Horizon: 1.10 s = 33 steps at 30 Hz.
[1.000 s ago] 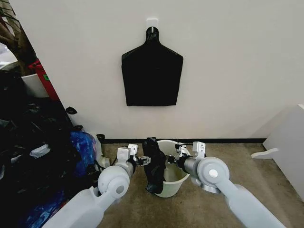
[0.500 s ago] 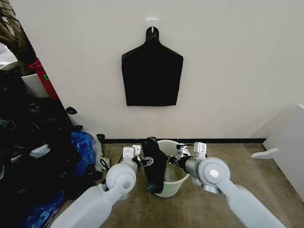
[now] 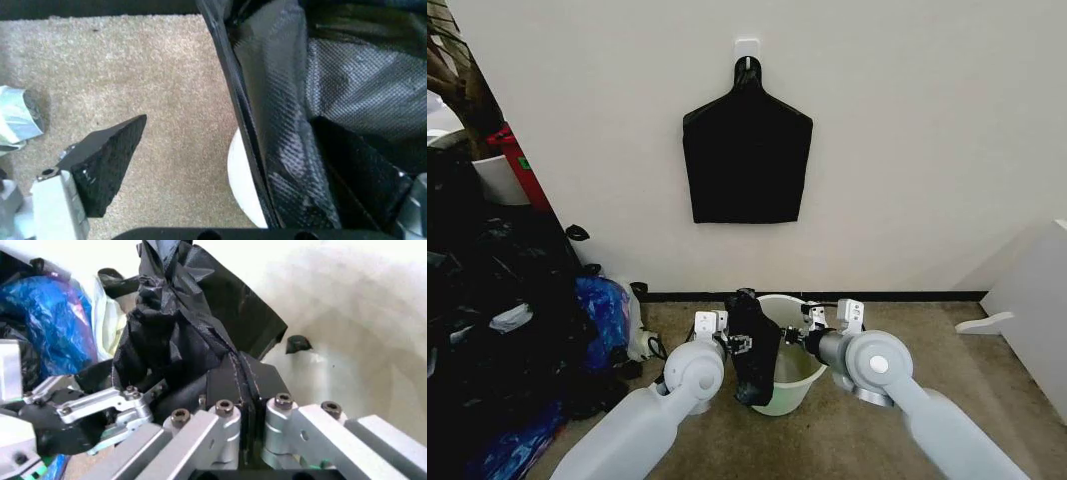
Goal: Place the garbage bag over the trash bin.
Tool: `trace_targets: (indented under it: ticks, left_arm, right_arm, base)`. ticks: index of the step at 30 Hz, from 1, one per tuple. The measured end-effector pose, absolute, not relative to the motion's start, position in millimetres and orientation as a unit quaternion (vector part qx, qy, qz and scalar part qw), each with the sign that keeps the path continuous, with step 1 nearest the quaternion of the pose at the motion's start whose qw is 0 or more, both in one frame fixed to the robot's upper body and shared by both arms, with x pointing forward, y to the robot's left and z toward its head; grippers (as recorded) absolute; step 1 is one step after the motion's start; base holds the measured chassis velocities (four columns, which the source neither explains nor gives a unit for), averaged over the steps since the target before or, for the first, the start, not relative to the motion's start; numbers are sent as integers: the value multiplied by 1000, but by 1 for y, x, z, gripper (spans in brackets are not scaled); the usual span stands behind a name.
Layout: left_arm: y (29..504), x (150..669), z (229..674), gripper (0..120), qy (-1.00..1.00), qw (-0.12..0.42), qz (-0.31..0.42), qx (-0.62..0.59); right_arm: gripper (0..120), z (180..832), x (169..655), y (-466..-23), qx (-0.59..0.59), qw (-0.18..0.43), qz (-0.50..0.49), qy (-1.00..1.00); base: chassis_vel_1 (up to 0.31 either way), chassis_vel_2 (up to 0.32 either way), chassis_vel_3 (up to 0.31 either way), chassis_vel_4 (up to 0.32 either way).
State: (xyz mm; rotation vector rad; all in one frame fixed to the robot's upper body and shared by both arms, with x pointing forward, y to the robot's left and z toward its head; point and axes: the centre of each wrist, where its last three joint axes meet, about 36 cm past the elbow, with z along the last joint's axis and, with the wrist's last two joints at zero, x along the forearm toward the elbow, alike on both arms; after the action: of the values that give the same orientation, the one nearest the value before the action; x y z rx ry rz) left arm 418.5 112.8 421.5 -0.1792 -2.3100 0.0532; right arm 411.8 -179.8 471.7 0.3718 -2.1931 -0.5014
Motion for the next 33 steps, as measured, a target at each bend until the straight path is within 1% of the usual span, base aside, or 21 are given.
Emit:
trace_targets:
  ticks: [5, 7, 9, 10, 14, 16, 18, 19, 22, 24, 25, 27, 30, 31, 33]
  left_arm:
    - [109, 416, 419, 99, -912, 404, 20, -75]
    - [106, 416, 417, 97, -910, 406, 19, -77]
    - [103, 416, 414, 93, -909, 408, 19, -77]
    - [103, 416, 414, 93, -909, 408, 19, -77]
    - [100, 417, 410, 77, -908, 412, 16, -75]
    - [100, 417, 410, 75, -908, 412, 16, -75]
    - [99, 416, 409, 68, -908, 413, 15, -75]
    - [99, 416, 408, 58, -908, 413, 15, -75]
    - [93, 414, 406, 45, -906, 417, 16, -74]
    - [91, 413, 405, 45, -906, 417, 16, -75]
    - [89, 412, 405, 38, -905, 418, 15, -75]
    - [87, 410, 404, 31, -905, 419, 14, -76]
    - [84, 407, 403, 15, -904, 420, 13, -74]
    - [84, 407, 403, 15, -904, 420, 13, -74]
    - [84, 406, 402, 11, -904, 421, 13, -74]
  right_arm:
    - [0, 472, 411, -180, 148, 417, -199, -874]
    - [0, 472, 410, -180, 148, 417, -199, -874]
    - [0, 472, 409, -180, 148, 417, -199, -874]
    - [0, 472, 409, -180, 148, 417, -199, -874]
    - [0, 472, 409, -179, 148, 418, -199, -874]
    - [0, 472, 408, -179, 148, 418, -199, -874]
    - [0, 472, 408, -179, 148, 418, -199, -874]
    - [0, 472, 408, -179, 147, 418, -199, -874]
    - [0, 472, 407, -181, 146, 417, -200, -875]
    - [0, 472, 407, -181, 145, 417, -200, -875]
    - [0, 472, 407, -182, 145, 417, -200, -875]
    - [0, 472, 407, -182, 145, 417, -200, -875]
    - [0, 472, 406, -183, 145, 416, -200, -875]
    - [0, 472, 406, -183, 145, 416, -200, -875]
    - [0, 472, 406, -183, 145, 416, -200, -875]
  base:
    - [0, 0, 0, 0]
    - [0, 0, 0, 0]
    - [0, 0, 0, 0]
    - [0, 0, 0, 0]
    - [0, 0, 0, 0]
    - [0, 0, 0, 0]
    - [0, 0, 0, 0]
    - [0, 0, 0, 0]
    - [0, 0, 0, 0]
    - [0, 0, 0, 0]
    - [0, 0, 0, 0]
    - [0, 0, 0, 0]
    - [0, 0, 0, 0]
    - [0, 0, 0, 0]
    - [0, 0, 0, 0]
